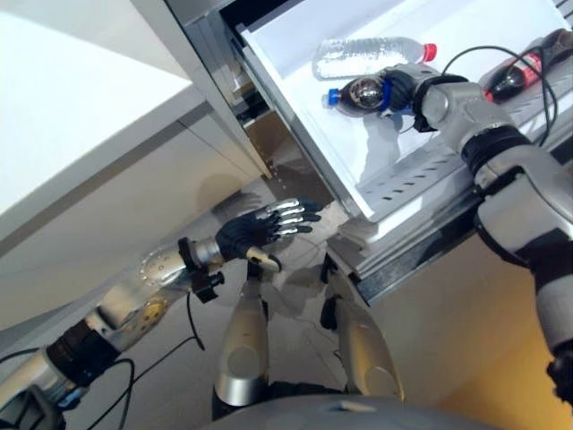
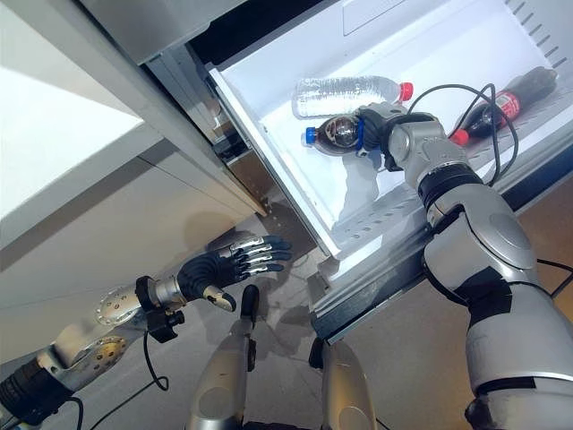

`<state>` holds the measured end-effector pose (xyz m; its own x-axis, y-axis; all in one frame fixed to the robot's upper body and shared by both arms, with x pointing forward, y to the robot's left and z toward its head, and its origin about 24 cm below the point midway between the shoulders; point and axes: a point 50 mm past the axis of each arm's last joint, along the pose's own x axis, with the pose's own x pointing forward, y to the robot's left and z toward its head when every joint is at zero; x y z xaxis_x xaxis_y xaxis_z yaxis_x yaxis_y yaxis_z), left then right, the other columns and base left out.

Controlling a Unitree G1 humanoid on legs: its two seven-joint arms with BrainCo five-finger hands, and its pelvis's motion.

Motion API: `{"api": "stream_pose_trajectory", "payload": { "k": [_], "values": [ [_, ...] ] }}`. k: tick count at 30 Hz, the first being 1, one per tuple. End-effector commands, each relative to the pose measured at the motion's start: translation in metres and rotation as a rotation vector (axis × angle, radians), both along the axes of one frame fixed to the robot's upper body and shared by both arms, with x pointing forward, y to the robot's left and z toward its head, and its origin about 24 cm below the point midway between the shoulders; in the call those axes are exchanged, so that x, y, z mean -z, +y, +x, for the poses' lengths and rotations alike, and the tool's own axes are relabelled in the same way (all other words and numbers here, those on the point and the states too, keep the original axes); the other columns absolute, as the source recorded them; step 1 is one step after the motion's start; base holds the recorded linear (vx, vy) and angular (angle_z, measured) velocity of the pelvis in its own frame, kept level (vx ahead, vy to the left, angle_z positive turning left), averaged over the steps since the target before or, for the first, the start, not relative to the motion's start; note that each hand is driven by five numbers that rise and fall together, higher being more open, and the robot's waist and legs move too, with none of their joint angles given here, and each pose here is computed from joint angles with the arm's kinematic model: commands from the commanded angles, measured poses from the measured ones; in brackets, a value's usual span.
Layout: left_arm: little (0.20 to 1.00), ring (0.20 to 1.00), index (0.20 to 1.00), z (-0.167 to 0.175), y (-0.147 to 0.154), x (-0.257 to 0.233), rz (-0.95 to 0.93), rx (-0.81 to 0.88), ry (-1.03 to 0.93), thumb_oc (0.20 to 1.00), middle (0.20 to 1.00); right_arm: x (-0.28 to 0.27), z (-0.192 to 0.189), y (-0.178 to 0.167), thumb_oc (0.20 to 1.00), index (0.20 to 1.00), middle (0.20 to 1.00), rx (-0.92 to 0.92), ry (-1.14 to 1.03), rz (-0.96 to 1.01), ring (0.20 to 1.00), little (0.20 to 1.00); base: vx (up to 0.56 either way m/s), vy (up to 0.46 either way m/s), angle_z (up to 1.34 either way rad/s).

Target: Take the drinks into the refrigerator

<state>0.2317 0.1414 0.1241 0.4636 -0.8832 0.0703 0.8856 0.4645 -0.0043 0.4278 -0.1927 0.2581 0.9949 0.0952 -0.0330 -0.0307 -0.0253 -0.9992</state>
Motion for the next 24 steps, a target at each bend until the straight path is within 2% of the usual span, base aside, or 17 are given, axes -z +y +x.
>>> {"api": "stream_pose_trajectory", "payload": {
  "k": [1,2,3,4,9,15,24],
  "values": [
    [1.000,1.000,1.000,-0.022,-0.021,-0.021,-0.089,0.141,-0.093,1.000,1.000,0.036,-0.006,-0.043,0.200,0.200,0.200,0.175,0.125,-0.150,0.200,0.200,0.00,0.018,0.04],
    [1.000,1.000,1.000,-0.022,-0.022,-0.021,-0.091,0.145,-0.091,1.000,1.000,0.040,-0.008,-0.048,0.492,0.492,0.492,0.188,0.140,-0.154,0.492,0.492,0.00,0.000,0.00],
    [1.000,1.000,1.000,-0.022,-0.022,-0.020,-0.091,0.145,-0.090,1.000,1.000,0.041,-0.008,-0.048,0.598,0.598,0.598,0.188,0.141,-0.154,0.598,0.598,0.00,0.000,0.00],
    [1.000,1.000,1.000,-0.023,-0.022,-0.021,-0.092,0.150,-0.092,1.000,1.000,0.041,-0.008,-0.051,1.000,1.000,1.000,0.196,0.144,-0.157,1.000,1.000,0.00,0.007,0.05],
    [1.000,1.000,1.000,-0.021,-0.024,-0.023,-0.102,0.169,-0.100,1.000,1.000,0.049,-0.012,-0.060,1.000,1.000,1.000,0.217,0.166,-0.161,1.000,1.000,0.00,0.004,0.02],
    [1.000,1.000,1.000,-0.019,-0.025,-0.023,-0.107,0.166,-0.103,1.000,1.000,0.045,-0.007,-0.045,1.000,1.000,1.000,0.174,0.150,-0.141,1.000,1.000,0.00,0.000,0.00],
    [1.000,1.000,1.000,-0.016,-0.025,-0.022,-0.101,0.162,-0.104,1.000,1.000,0.036,-0.006,-0.040,1.000,1.000,1.000,0.162,0.128,-0.122,1.000,1.000,0.00,0.000,0.00]
  ]
}}
